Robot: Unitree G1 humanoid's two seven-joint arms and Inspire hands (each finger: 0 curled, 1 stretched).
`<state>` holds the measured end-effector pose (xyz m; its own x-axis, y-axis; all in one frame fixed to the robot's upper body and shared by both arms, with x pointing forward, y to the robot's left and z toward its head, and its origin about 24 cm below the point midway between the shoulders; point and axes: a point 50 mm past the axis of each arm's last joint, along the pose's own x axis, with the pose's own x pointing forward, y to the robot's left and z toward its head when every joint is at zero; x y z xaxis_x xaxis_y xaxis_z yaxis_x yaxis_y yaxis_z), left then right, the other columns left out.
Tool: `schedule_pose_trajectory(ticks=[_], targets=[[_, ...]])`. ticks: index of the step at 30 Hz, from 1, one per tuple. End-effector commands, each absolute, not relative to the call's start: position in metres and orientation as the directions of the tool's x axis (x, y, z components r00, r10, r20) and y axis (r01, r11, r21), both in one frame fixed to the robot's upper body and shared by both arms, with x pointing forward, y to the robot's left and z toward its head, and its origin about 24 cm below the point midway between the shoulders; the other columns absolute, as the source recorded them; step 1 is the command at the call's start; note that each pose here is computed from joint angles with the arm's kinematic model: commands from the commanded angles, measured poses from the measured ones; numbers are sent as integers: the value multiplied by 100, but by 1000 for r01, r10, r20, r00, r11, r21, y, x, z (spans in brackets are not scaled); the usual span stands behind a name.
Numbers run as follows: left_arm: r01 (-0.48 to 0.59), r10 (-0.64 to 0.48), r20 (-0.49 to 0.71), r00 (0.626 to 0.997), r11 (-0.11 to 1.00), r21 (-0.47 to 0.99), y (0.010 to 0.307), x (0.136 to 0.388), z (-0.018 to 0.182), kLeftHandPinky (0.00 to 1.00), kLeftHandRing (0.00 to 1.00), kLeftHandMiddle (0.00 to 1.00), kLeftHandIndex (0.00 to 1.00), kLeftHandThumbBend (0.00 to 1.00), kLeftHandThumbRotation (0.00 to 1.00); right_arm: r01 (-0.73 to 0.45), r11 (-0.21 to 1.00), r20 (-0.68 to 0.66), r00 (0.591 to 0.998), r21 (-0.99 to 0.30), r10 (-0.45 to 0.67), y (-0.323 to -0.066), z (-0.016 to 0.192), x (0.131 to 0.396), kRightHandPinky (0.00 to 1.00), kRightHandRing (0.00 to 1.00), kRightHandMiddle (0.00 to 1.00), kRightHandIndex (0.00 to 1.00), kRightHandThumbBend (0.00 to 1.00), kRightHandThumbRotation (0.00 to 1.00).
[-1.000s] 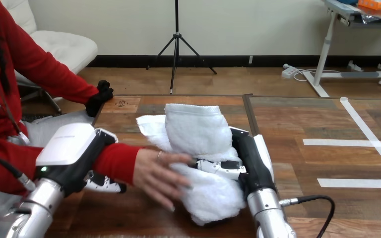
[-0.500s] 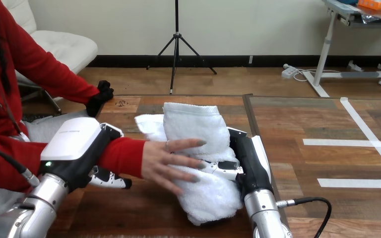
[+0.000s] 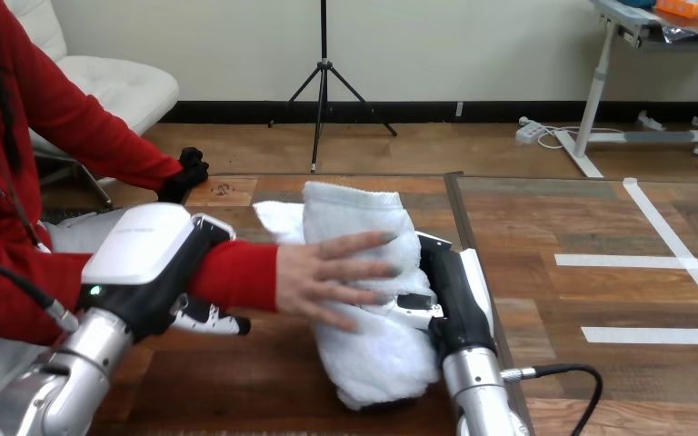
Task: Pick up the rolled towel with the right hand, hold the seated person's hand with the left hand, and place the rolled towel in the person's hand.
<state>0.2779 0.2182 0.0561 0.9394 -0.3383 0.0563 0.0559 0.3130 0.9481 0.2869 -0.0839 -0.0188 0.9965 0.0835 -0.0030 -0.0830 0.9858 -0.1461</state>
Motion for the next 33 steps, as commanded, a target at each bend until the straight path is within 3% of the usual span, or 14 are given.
schedule_pose_trajectory(ticks=[1, 14, 33], targets=[[-146, -525, 371, 766, 420, 896, 167, 296, 129, 26, 29, 33, 34, 84, 0, -193, 975, 246, 945, -105, 214, -38, 38, 302, 26, 32, 44, 44, 82, 0], [-139, -528, 381, 759, 440, 887, 165, 297, 126, 27, 29, 34, 35, 83, 0, -227, 970, 296, 923, -92, 244, -29, 47, 288, 25, 29, 42, 44, 79, 0], [-139, -529, 383, 757, 442, 886, 166, 296, 126, 28, 30, 35, 36, 81, 0, -232, 969, 284, 927, -84, 247, -31, 51, 284, 25, 30, 43, 44, 78, 0]])
